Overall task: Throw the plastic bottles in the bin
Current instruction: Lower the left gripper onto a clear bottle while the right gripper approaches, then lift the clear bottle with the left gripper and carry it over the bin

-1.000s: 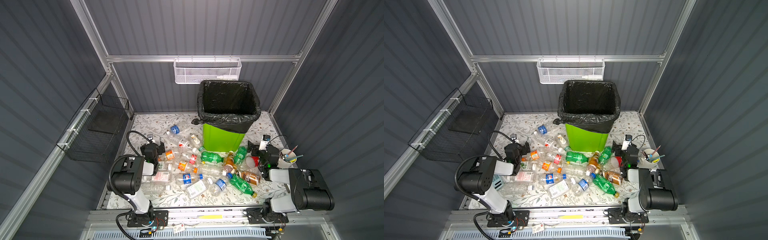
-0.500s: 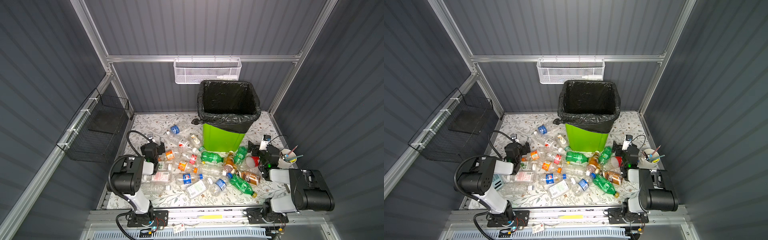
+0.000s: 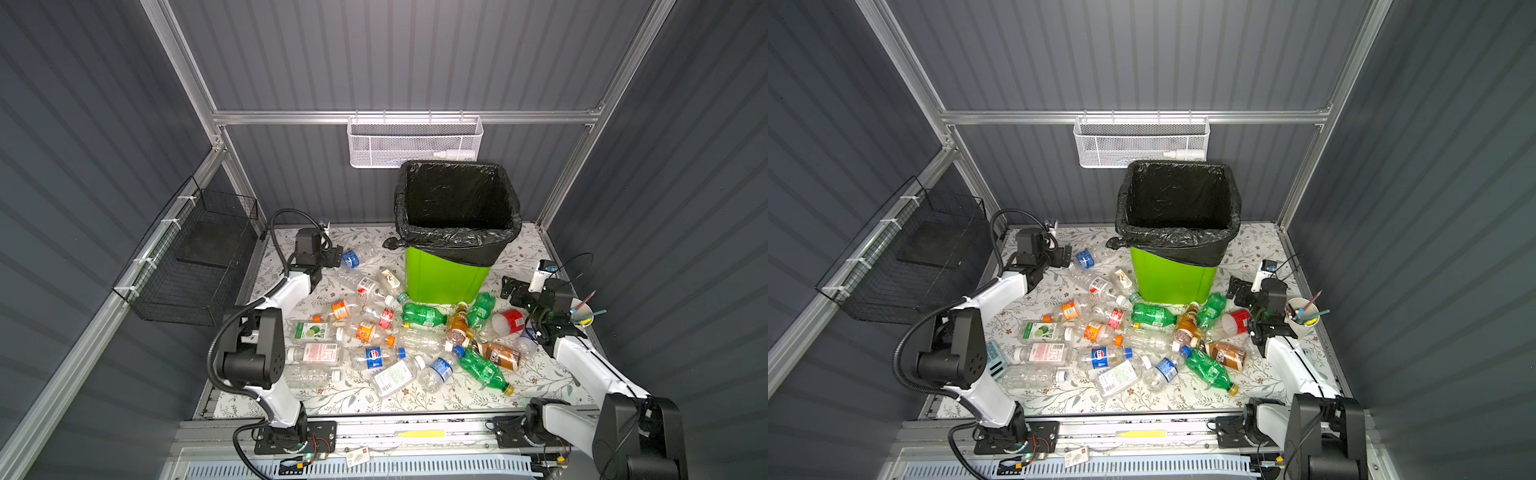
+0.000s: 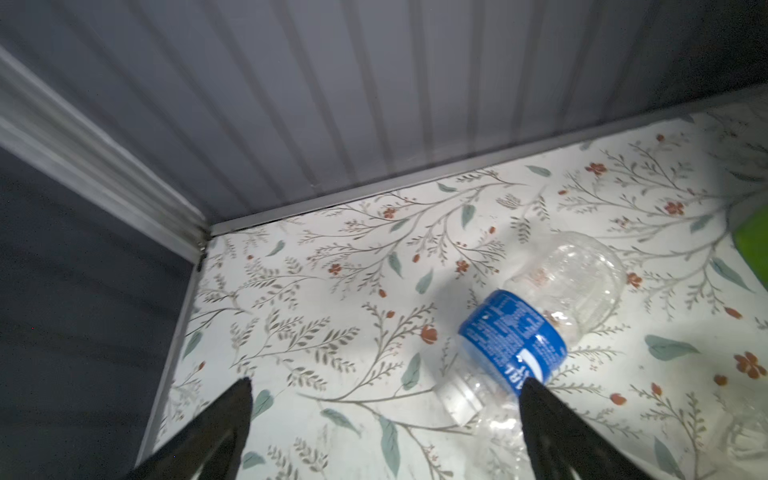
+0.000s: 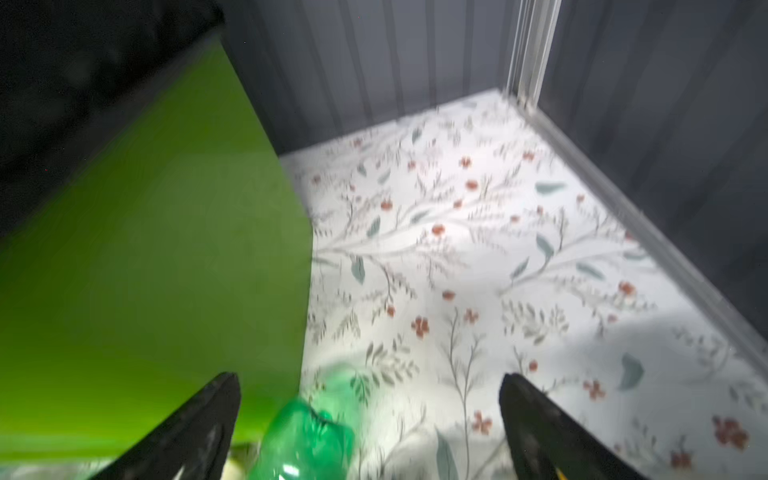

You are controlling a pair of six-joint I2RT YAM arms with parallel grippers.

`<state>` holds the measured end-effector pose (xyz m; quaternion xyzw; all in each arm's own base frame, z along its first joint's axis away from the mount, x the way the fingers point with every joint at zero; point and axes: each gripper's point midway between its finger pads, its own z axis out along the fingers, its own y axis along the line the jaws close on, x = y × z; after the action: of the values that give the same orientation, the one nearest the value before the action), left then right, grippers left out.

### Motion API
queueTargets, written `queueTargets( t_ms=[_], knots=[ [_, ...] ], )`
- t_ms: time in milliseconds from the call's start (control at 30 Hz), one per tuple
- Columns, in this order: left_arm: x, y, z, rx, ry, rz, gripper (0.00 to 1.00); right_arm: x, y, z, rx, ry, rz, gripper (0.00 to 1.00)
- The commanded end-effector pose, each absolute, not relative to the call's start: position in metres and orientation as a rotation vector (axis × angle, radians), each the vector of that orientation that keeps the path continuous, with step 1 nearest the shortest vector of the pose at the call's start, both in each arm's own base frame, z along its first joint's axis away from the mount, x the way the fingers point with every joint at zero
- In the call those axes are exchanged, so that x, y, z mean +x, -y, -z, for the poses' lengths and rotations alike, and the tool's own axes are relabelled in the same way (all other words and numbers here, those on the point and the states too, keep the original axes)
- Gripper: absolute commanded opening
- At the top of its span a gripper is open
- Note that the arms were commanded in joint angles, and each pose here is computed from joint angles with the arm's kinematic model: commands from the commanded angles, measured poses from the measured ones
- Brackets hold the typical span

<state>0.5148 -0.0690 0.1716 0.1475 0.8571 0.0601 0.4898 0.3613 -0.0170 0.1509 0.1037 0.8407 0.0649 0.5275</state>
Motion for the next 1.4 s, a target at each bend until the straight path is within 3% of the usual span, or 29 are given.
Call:
queueTargets(
  t_ms=[0,233,1033,1367],
  knots=[
    [0.509,0.103,-0.13,0.622,-2.234,-0.08,1.0,0.357,0.011,-0.141,0.266,-2.102,-0.209,0.99],
    [0.527,0.138,-0.107,0.783,-2.309,0.037,0.98,0.358,0.008,-0.13,0.266,-2.177,-0.225,0.99],
    [0.571,0.149,-0.057,0.778,-2.432,0.044,0.93,0.351,0.011,-0.125,0.283,-2.218,-0.203,0.99],
    [0.571,0.154,-0.047,0.78,-2.464,0.093,0.59,0.352,0.011,-0.126,0.282,-2.224,-0.198,0.99]
  ],
)
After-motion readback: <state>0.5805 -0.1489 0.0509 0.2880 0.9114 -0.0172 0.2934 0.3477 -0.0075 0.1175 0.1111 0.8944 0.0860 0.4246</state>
